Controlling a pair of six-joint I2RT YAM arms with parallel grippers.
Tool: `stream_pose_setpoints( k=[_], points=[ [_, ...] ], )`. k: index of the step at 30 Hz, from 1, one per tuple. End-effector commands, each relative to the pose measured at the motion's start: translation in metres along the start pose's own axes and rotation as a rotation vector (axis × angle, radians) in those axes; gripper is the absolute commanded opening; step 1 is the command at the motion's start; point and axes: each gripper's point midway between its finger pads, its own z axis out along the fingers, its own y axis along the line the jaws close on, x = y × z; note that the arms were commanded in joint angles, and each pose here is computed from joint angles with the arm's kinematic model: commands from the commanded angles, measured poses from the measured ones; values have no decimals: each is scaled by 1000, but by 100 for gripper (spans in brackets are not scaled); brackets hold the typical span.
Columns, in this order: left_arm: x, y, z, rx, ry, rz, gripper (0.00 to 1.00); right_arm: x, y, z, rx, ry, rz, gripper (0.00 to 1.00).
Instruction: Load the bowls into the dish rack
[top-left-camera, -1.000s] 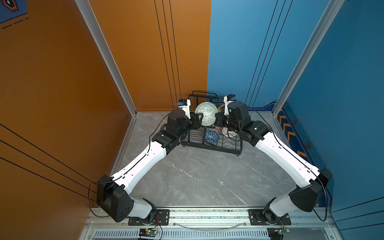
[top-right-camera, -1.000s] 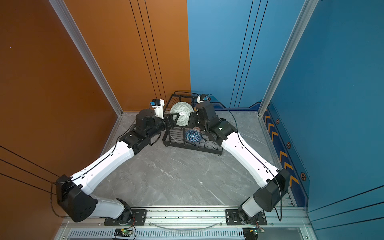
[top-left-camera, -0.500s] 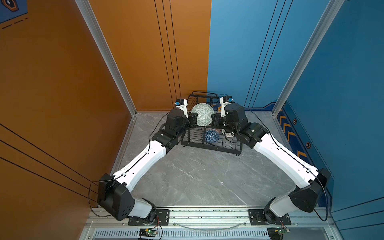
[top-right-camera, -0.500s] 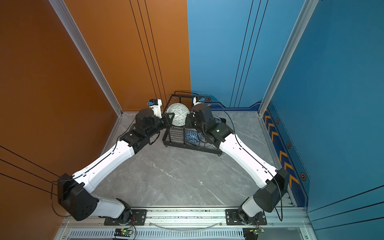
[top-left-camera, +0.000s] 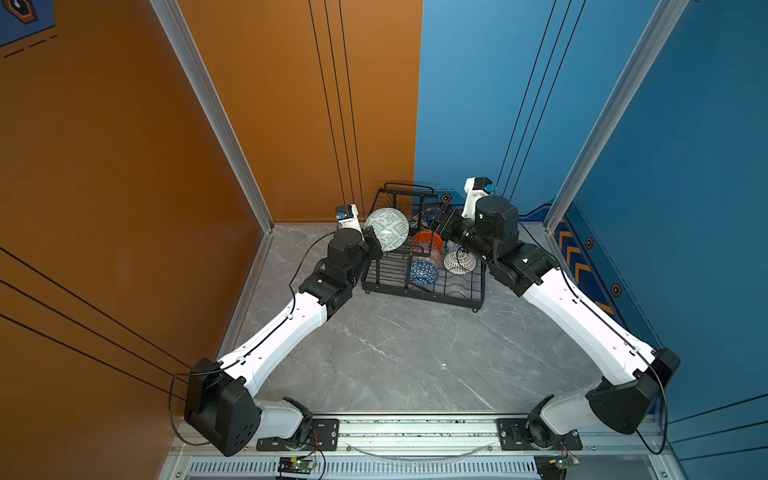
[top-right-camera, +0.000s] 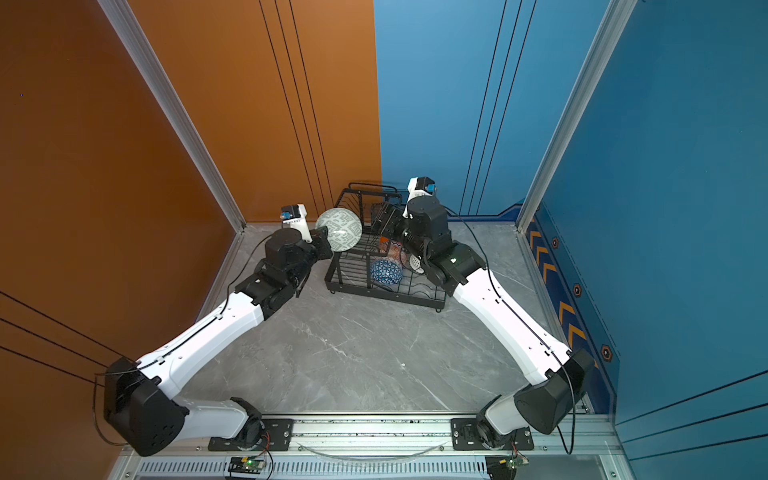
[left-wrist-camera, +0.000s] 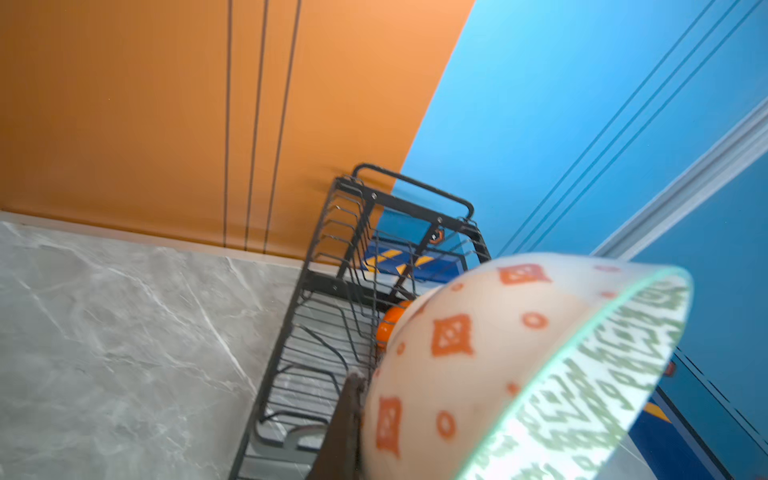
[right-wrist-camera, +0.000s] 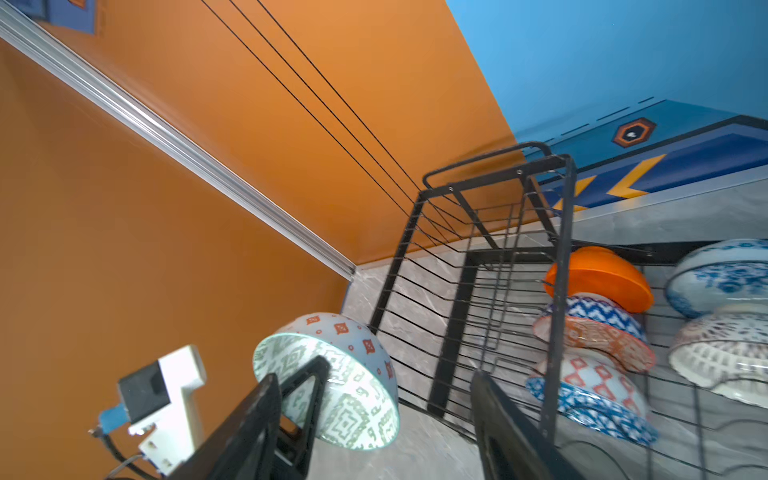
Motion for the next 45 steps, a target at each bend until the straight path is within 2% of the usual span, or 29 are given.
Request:
stream_pose_setpoints(
  k=[1,7,15,16,18,29,31,45],
  points=[
    [-49,3,-14,-75,-226,26,0,-1,26,10,-141,11,177,73],
    [-56,-8,-26,-99,-330,116,0,13,59,38,-274,91,320,73],
    [-58,-14,-33,-104,-389,161,0,35,77,58,-323,151,376,71],
    [-46,-12,-31,-107,-374,182,0,34,78,59,-326,152,383,69],
    [-44,-13,-31,-118,-381,203,0,37,79,60,-337,161,398,68],
    [-42,-11,-23,-159,-399,249,0,42,77,49,-343,168,395,67],
    [-43,-5,-23,-198,-408,251,0,42,79,47,-349,173,396,67],
    [-55,-2,-23,-223,-446,275,0,53,91,35,-375,192,392,64]
  ],
)
